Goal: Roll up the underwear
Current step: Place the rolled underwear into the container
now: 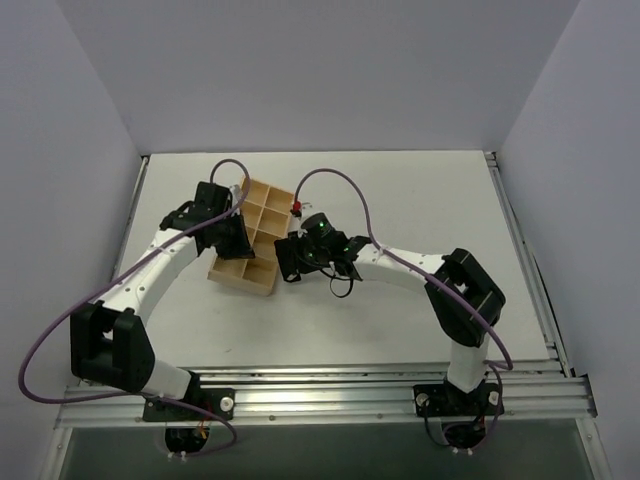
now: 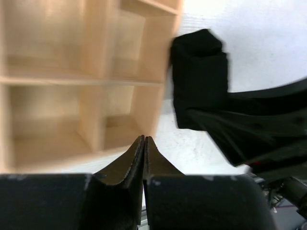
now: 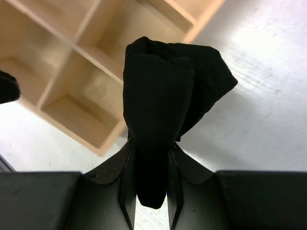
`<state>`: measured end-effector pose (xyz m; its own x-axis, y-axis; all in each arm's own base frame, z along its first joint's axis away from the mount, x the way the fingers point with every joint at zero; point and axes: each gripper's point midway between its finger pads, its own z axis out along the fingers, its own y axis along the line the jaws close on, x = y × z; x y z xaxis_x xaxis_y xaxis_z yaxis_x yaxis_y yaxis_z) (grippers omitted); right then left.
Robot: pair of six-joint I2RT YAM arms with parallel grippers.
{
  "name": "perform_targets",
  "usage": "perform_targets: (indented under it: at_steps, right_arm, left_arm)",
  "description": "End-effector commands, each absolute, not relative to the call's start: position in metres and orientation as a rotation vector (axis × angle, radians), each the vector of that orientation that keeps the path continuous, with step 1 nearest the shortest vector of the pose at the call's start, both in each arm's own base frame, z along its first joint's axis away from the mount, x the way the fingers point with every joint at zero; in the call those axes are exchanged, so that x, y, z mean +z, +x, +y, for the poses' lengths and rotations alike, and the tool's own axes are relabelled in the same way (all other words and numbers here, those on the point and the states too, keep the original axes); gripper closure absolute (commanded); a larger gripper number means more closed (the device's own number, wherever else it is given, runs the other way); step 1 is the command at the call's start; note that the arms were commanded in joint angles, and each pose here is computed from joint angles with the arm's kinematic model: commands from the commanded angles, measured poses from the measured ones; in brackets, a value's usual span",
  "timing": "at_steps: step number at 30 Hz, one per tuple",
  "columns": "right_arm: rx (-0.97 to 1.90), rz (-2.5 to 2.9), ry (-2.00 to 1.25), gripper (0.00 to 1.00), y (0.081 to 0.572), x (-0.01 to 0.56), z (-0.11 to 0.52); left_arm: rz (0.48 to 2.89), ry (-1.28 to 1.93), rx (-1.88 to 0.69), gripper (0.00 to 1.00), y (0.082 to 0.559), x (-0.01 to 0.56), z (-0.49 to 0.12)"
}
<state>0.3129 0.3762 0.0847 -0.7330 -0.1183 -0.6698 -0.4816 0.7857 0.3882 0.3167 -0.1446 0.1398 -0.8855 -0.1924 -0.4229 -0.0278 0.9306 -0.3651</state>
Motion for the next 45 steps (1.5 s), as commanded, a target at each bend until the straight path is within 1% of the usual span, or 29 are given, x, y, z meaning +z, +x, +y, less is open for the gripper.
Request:
perform_targets:
  at_steps: [1, 3, 5, 8, 11, 15, 16, 17, 19, 20, 21, 22, 24, 25, 28, 32, 37, 39, 42, 45]
  right_arm:
    - [0.785, 2.243, -0.402, 1.00, 0.320, 0.109, 0.399]
    - [0.785, 2.245, -0.379, 1.00, 0.318, 0.114, 0.397]
    - [0.784, 2.236, -0.366, 1.00, 0.316, 0.118, 0.392]
    - [0.782, 2.225, -0.364, 1.00, 0.312, 0.126, 0.386]
    - [0.808, 2.181, -0.377, 1.00, 0.316, 0.140, 0.393]
    - [0.827, 2.165, -0.397, 1.00, 0.330, 0.145, 0.420]
    - [0.804, 2.183, -0.432, 1.00, 0.332, 0.131, 0.428]
    - [0.817, 2.148, -0.440, 1.00, 0.337, 0.145, 0.441]
    - [0.803, 2.171, -0.456, 1.00, 0.336, 0.129, 0.455]
    - [0.822, 2.159, -0.449, 1.00, 0.337, 0.133, 0.462]
    - [0.836, 2.146, -0.446, 1.00, 0.338, 0.131, 0.469]
    - [0.827, 2.162, -0.457, 1.00, 0.335, 0.117, 0.475]
    - [0.825, 2.168, -0.469, 1.00, 0.335, 0.109, 0.485]
    - [0.805, 2.191, -0.481, 1.00, 0.331, 0.093, 0.488]
    - [0.785, 2.213, -0.503, 1.00, 0.322, 0.073, 0.493]
    - [0.749, 2.244, -0.523, 1.00, 0.306, 0.053, 0.497]
    - [0.655, 2.308, -0.511, 1.00, 0.300, 0.023, 0.486]
    - [0.609, 2.316, -0.501, 1.00, 0.298, 0.018, 0.481]
    - [0.646, 2.300, -0.502, 0.95, 0.288, 0.018, 0.480]
    - [0.660, 2.288, -0.534, 0.98, 0.280, 0.019, 0.481]
  left_arm:
    - [2.569, -0.137, -0.594, 0.90, 0.312, 0.164, -0.153]
    - [2.569, -0.140, -0.596, 0.91, 0.311, 0.158, -0.153]
    - [2.600, -0.150, -0.604, 0.94, 0.304, 0.145, -0.152]
    - [2.623, -0.173, -0.610, 0.94, 0.302, 0.131, -0.153]
    - [2.589, -0.185, -0.569, 0.94, 0.309, 0.135, -0.147]
    - [2.544, -0.268, -0.501, 0.87, 0.321, 0.150, -0.121]
    - [2.535, -0.284, -0.500, 0.87, 0.323, 0.152, -0.116]
    - [2.530, -0.299, -0.500, 0.88, 0.325, 0.154, -0.110]
    - [2.527, -0.359, -0.480, 0.87, 0.327, 0.152, -0.092]
    - [2.540, -0.385, -0.454, 0.87, 0.327, 0.146, -0.080]
    - [2.557, -0.398, -0.444, 0.88, 0.324, 0.140, -0.076]
    - [2.570, -0.409, -0.433, 0.88, 0.323, 0.136, -0.071]
    - [2.595, -0.433, -0.465, 0.88, 0.317, 0.128, -0.066]
    - [2.595, -0.428, -0.479, 0.88, 0.317, 0.126, -0.067]
    - [2.568, -0.400, -0.552, 0.88, 0.316, 0.128, -0.074]
    - [2.554, -0.363, -0.630, 0.88, 0.314, 0.131, -0.083]
    - [2.558, -0.345, -0.687, 0.88, 0.307, 0.126, -0.090]
    - [2.556, -0.348, -0.710, 0.88, 0.303, 0.122, -0.093]
    - [2.544, -0.361, -0.719, 0.88, 0.302, 0.116, -0.094]
    - [2.527, -0.376, -0.703, 0.88, 0.304, 0.114, -0.091]
